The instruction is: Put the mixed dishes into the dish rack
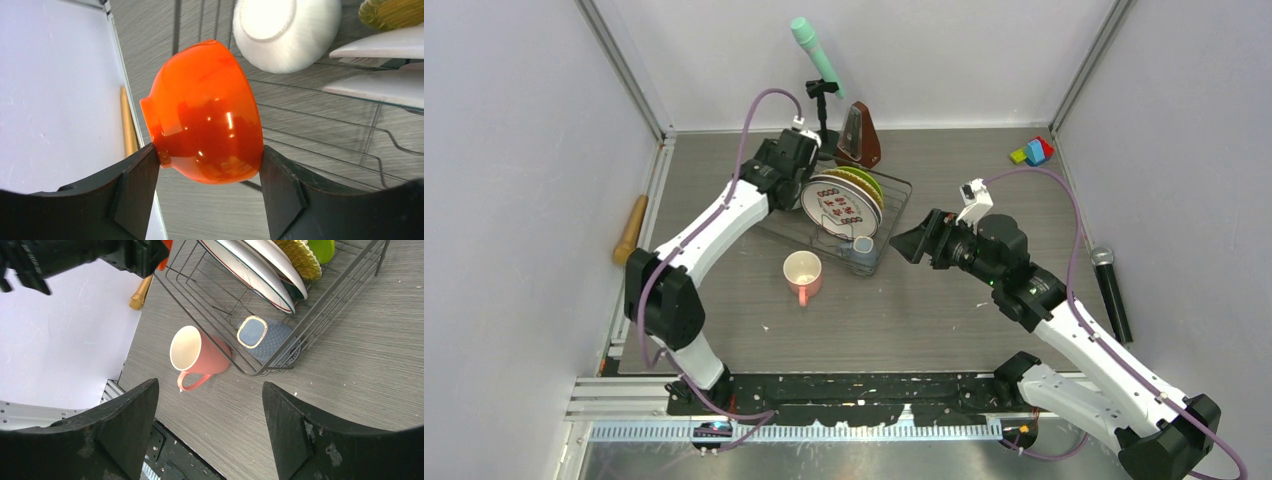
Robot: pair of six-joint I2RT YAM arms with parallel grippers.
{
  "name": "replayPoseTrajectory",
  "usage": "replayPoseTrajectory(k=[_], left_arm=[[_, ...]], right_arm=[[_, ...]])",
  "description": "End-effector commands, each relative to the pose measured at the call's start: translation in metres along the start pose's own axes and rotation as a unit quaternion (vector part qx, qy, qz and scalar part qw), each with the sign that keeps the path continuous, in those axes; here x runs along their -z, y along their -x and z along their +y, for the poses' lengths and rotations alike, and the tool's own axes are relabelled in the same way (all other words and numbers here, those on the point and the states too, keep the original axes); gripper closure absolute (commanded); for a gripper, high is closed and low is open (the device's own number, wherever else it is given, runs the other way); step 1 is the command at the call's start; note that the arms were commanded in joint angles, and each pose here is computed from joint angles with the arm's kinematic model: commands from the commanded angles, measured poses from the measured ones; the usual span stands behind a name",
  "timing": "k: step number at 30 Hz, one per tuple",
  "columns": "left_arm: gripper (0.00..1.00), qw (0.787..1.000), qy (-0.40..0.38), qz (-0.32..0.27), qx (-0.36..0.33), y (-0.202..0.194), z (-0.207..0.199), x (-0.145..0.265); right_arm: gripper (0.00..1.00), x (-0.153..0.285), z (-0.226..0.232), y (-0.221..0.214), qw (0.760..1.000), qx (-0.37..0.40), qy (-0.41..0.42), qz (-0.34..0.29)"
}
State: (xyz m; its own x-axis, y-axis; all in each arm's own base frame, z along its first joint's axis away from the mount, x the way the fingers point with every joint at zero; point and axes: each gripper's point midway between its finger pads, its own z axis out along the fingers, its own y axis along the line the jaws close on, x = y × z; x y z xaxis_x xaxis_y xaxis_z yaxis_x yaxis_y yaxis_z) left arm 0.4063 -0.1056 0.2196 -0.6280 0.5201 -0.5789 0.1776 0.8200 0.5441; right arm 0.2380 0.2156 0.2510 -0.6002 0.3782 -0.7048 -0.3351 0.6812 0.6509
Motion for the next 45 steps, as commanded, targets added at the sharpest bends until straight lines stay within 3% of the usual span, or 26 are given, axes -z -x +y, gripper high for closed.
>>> replayPoseTrajectory(k=[1, 14, 19, 32, 41, 43, 45], left_arm=[[1.00, 0.998, 0.016, -0.047, -0.048, 0.021, 0.003, -0.020], [1.00, 0.993, 0.022, 0.040, -0.107, -0.018, -0.004, -0.078], [1.00, 0.991, -0.013, 0.064, -0.121, -0.032, -0.020, -0.090], [0.82, 0.976, -0.049, 0.139, -0.163, -0.059, -0.028, -0.085], [0.81, 0.965, -0.011, 0.166, -0.205, -0.072, -0.009, -0.077], [0.76, 0.963, -0.014, 0.168, -0.209, -0.073, -0.010, -0.075], [0.56, 0.962, -0.023, 0.173, -0.211, -0.075, -0.014, -0.073]], right_arm=[[0.19, 0.008, 0.019, 0.023, 0.999, 0.016, 0.026, -0.030], [0.19, 0.005, 0.024, 0.027, 0.999, 0.010, 0.027, -0.026], [0.19, 0.003, 0.025, 0.028, 0.999, 0.009, 0.028, -0.026], [0.19, 0.001, 0.025, 0.029, 0.999, 0.008, 0.025, -0.027], [0.19, -0.002, 0.023, 0.027, 0.999, 0.007, 0.024, -0.023], [0.19, -0.003, 0.023, 0.027, 0.999, 0.006, 0.023, -0.021], [0.19, -0.004, 0.023, 0.026, 1.000, 0.005, 0.022, -0.020]])
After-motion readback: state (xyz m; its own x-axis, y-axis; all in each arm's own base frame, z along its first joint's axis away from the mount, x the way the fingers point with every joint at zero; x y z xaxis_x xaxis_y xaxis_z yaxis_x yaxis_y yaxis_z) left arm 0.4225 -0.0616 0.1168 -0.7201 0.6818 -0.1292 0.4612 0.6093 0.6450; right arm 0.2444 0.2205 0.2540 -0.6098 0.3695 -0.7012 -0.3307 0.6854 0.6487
